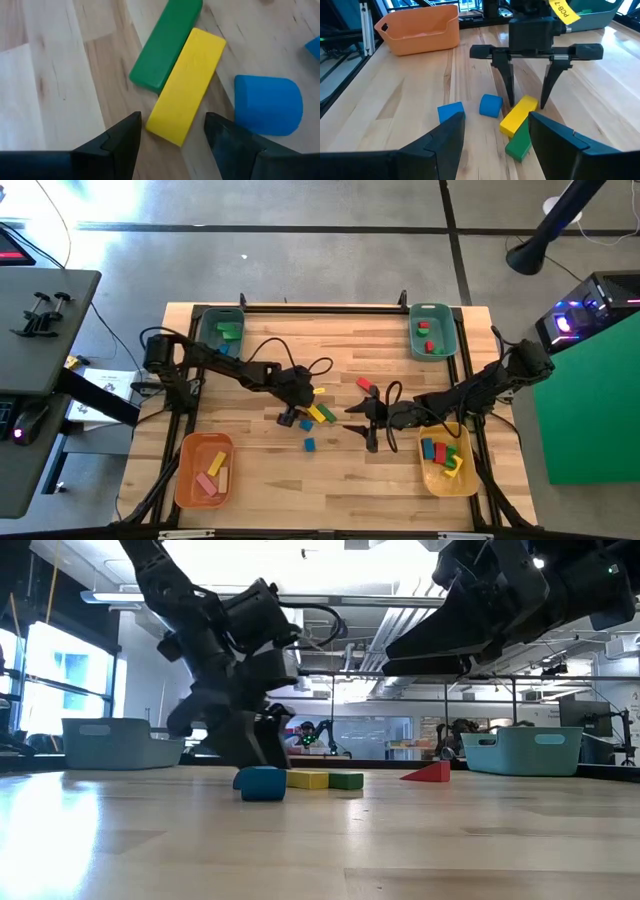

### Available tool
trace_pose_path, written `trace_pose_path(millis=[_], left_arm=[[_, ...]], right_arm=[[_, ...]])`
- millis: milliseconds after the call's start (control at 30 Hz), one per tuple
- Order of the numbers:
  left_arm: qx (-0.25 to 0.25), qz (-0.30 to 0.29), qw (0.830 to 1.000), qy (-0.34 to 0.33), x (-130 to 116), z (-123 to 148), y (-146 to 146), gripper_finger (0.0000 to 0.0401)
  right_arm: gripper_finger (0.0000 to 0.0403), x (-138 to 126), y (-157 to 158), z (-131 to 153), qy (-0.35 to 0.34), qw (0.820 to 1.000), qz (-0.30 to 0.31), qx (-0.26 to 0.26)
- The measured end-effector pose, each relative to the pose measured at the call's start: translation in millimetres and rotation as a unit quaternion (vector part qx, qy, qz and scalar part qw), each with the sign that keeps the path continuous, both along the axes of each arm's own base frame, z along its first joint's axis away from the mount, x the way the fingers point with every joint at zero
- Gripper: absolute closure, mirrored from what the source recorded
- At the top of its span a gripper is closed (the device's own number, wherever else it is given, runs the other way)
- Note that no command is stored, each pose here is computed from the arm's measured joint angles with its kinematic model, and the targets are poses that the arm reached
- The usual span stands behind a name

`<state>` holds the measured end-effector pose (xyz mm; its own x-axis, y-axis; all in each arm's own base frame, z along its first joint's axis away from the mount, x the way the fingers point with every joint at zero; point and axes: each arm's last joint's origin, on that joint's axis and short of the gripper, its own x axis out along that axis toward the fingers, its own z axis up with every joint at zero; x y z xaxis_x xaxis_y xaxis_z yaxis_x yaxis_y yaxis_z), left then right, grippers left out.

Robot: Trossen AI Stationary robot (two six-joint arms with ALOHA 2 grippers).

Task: Sort blocks by size
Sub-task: Put the yellow rectangular block into the orange bin

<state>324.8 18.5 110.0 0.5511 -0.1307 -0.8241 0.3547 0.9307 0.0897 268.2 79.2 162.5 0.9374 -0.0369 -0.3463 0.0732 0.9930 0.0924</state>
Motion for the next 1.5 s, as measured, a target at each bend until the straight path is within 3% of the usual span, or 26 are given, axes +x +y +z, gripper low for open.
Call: trace_pose_path(millis=[233, 467, 567, 700, 867, 967, 1133, 1333, 1500], left_arm=[[-0.013, -0.005, 1.0, -0.009, 2.5, -2.2, -0.6, 0.0209], [-0.028, 0.016, 0.999, 0.005, -0.7, 1.3, -1.3, 0.032], [-0.022, 0.037, 0.998, 0.043, -8.6, 14.4, -2.4, 0.0335], [0.039, 0.067, 0.994, 0.075, -17.6, 53.7, -12.4, 0.0335], [0.06, 0.115, 0.988, 0.078, -37.2, 105.6, -48.4, 0.0335], [0.036, 0.135, 0.989, 0.048, -52.3, 128.0, -81.1, 0.0335], [-0.031, 0.168, 0.984, 0.047, -90.0, 143.2, -135.4, 0.0335], [-0.107, 0.28, 0.947, 0.115, -138.9, 142.2, -180.0, 0.0335], [-0.148, 0.38, 0.888, 0.212, -177.5, 134.1, -201.4, 0.0335]], right_arm=[[0.019, -0.1, 0.0, -0.1, 0.001, 1.0, 0.001, 0.0], [0.019, -0.1, 0.1, -0.3, 0.002, 1.0, 0.003, 0.0], [0.019, -0.3, 0.0, -0.8, 0.004, 1.0, 0.003, -0.001], [0.019, -0.6, -0.1, -1.7, 0.009, 1.0, 0.003, -0.003], [0.019, -1.2, -0.3, -3.0, 0.017, 1.0, 0.002, -0.005], [0.019, -1.3, -0.3, -3.4, 0.019, 1.0, 0.003, -0.006], [0.019, -1.4, -0.3, -3.6, 0.02, 1.0, 0.004, -0.01], [0.019, -1.2, -0.8, -3.3, 0.019, 1.0, 0.006, -0.018], [0.019, -1.0, -1.0, -3.1, 0.018, 1.0, 0.007, -0.019]])
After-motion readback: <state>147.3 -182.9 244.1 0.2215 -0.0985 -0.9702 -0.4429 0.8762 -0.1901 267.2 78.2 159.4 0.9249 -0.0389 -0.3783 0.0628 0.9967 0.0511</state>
